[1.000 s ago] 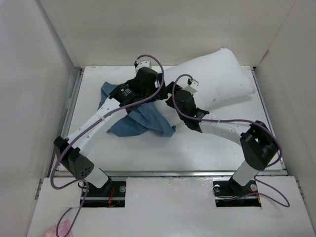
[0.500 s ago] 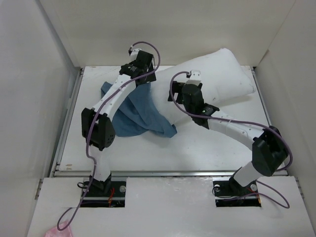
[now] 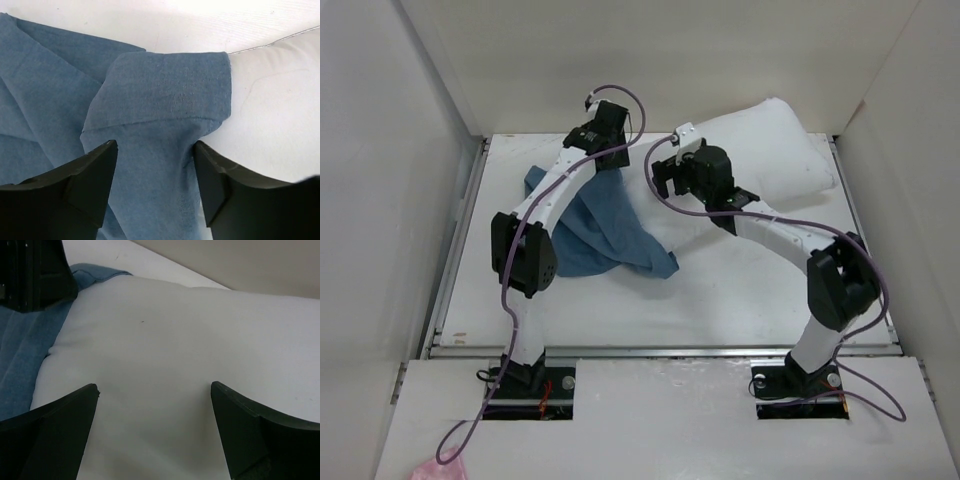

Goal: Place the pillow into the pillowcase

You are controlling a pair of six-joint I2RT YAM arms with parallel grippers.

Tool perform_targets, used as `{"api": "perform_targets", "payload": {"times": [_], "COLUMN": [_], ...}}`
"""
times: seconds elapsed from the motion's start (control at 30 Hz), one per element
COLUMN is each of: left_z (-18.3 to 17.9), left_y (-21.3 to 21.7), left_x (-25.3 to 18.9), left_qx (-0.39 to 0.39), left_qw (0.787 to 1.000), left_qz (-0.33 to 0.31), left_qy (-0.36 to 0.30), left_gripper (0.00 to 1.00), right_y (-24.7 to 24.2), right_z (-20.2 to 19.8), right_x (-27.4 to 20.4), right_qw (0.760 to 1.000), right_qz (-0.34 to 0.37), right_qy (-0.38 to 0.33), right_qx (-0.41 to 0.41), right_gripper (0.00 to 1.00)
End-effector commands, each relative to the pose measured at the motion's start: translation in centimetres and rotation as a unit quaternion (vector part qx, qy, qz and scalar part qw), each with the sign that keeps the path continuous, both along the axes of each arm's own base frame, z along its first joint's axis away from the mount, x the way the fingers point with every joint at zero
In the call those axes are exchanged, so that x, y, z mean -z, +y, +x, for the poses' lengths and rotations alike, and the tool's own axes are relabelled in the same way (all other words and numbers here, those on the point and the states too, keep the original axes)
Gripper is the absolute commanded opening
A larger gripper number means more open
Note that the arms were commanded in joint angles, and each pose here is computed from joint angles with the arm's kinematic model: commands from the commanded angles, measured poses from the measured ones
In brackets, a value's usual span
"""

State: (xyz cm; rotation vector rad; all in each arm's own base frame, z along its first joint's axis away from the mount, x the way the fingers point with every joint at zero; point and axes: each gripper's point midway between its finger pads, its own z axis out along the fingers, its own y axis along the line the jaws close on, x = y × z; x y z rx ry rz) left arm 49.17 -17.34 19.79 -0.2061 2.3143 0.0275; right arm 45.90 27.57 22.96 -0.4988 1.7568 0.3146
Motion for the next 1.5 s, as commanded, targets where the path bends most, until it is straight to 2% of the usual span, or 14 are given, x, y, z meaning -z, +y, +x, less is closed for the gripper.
{"api": "perform_targets", "payload": {"times": [0.0,0.17,0.2,0.3,0.33,0.37,0.63,0.93,1.1,1.2,1.3,1.33,1.4,1.47], "left_z": [1.3,2.4,2.6,3.4,3.9,4.2,5.1,-4.3,-6.3,-4.5,-3.6,-3.6,-3.7,-4.9], "left_y": [-0.6,-2.4,-2.6,-2.9,-3.2,-3.5,-7.4,-21.5,-22.8,-20.6,-18.0,-17.6,-15.7,-14.2], "left_x": [-1.2,-0.4,0.0,-0.4,-0.9,-1.8,-10.6,-12.3,-13.0,-11.2,-8.4,-8.1,-8.8,-11.8], "left_qx": [0.021,0.061,0.064,0.068,0.069,0.076,0.126,0.330,0.316,0.259,0.222,0.217,0.190,0.176], "left_qw": [1.000,0.997,0.997,0.997,0.996,0.994,0.976,0.923,0.926,0.946,0.963,0.965,0.972,0.972], "left_qz": [-0.016,-0.031,-0.034,-0.035,-0.040,-0.044,-0.084,-0.138,-0.141,-0.140,-0.124,-0.117,-0.105,-0.111], "left_qy": [-0.017,-0.021,-0.019,-0.032,-0.046,-0.059,-0.158,-0.140,-0.154,-0.133,-0.088,-0.083,-0.088,-0.113], "left_gripper": [0.58,0.30,0.04,0.00,0.00,0.00,0.00,0.00,0.00,0.00,0.34,0.70,1.00,1.00], "right_y": [3.4,4.1,3.9,3.3,3.5,3.4,3.2,6.2,3.4,1.0,-1.5,-2.6,-3.8,-4.6], "right_z": [1.0,2.3,2.5,2.2,2.1,1.7,-5.5,-6.5,-7.6,-7.8,-7.4,-7.1,-7.4,-7.6], "right_x": [-0.5,3.5,4.0,6.2,5.0,4.8,-2.5,-4.0,-4.6,-4.4,-2.0,-2.4,-1.7,-1.8], "right_qw": [0.996,0.998,0.999,0.998,0.999,0.998,0.987,0.960,0.964,0.974,0.983,0.982,0.982,0.983], "right_qz": [-0.009,-0.002,0.001,0.017,0.031,0.046,0.107,0.234,0.240,0.219,0.178,0.174,0.161,0.147], "right_qy": [-0.035,0.013,0.020,0.048,0.029,0.031,-0.063,-0.072,-0.074,-0.055,-0.021,-0.025,-0.011,-0.011], "right_qx": [-0.077,-0.059,-0.047,-0.021,-0.027,-0.024,-0.105,-0.133,-0.086,-0.032,0.038,0.068,0.095,0.108], "right_gripper": [0.99,0.98,0.95,0.46,0.00,0.00,0.00,0.00,0.00,0.21,0.51,0.60,0.74,0.80]}}
